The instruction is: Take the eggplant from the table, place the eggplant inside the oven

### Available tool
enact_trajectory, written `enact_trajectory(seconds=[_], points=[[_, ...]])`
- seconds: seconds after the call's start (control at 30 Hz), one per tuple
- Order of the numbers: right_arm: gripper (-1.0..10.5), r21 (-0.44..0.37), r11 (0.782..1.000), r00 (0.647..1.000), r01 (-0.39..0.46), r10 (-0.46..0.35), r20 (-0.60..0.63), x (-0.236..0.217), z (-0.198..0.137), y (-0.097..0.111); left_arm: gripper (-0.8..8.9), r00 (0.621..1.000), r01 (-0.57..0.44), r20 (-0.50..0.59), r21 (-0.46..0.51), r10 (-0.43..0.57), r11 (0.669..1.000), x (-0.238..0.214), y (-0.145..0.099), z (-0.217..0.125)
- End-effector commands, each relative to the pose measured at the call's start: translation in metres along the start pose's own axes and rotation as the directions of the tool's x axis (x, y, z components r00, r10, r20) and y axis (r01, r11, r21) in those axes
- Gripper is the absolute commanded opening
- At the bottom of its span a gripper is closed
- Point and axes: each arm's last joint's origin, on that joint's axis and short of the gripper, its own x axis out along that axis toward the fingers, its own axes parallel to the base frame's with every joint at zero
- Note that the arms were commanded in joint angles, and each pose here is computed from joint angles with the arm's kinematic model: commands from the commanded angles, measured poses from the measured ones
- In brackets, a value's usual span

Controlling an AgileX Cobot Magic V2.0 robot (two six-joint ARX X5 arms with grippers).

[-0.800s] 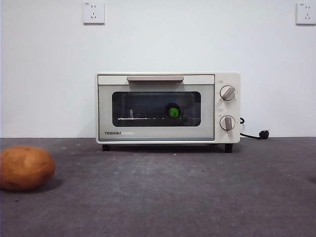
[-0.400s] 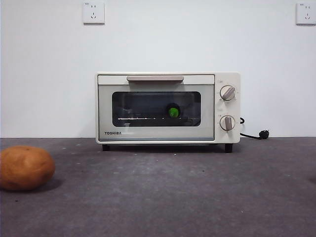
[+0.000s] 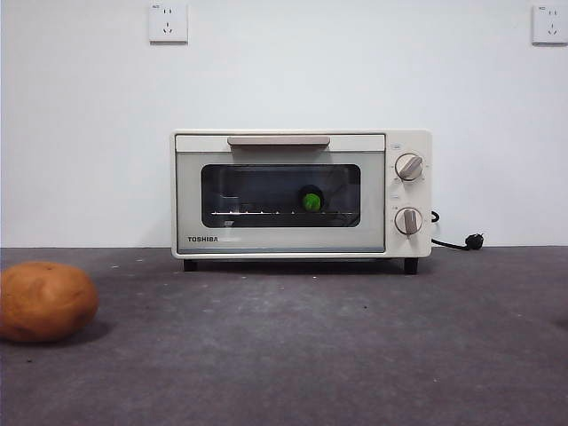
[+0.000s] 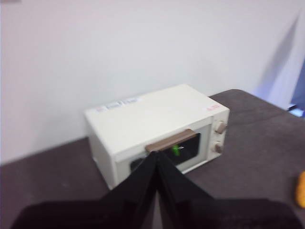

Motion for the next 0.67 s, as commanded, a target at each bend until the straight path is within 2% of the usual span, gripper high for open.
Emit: enact_trajectory(seconds=[0.03,0.13,0.23,0.4,0.5,0.67], points=[[0.0,0.006,1.0,0.998,0.007,-0.007,-0.06,0.014,0.001,0.001,-0.04,0.999,-0.032,0.045,0.109,0.027,0.993,-0.015,-0.003,0.002],[0.0,0.003,1.0,0.995,0.012,-0.012,-0.103,0.03,0.006,0.003,-0.04,0.994,-0.072,0.096,0.135,0.059,0.988,-0.029,-0.005,-0.001],[0.0,-0.001,1.0,0.989,0.019,-0.019,-0.147,0.048,0.011,0.004,-0.04,0.977,-0.117,0.195,0.169,0.083,0.979,-0.039,-0.008,-0.013],[0.0,-0.008,1.0,0.972,0.028,-0.029,-0.232,0.083,0.017,0.006,-0.04,0.934,-0.183,0.342,0.204,0.105,0.962,-0.039,-0.01,-0.06],[0.0,-0.012,0.999,0.959,0.033,-0.035,-0.28,0.103,0.019,0.008,-0.04,0.93,-0.197,0.347,0.204,0.117,0.959,-0.031,-0.009,-0.094],[0.0,-0.019,0.999,0.935,0.04,-0.044,-0.352,0.134,0.021,0.01,-0.04,0.952,-0.205,0.265,0.175,0.155,0.963,-0.018,-0.005,-0.15]])
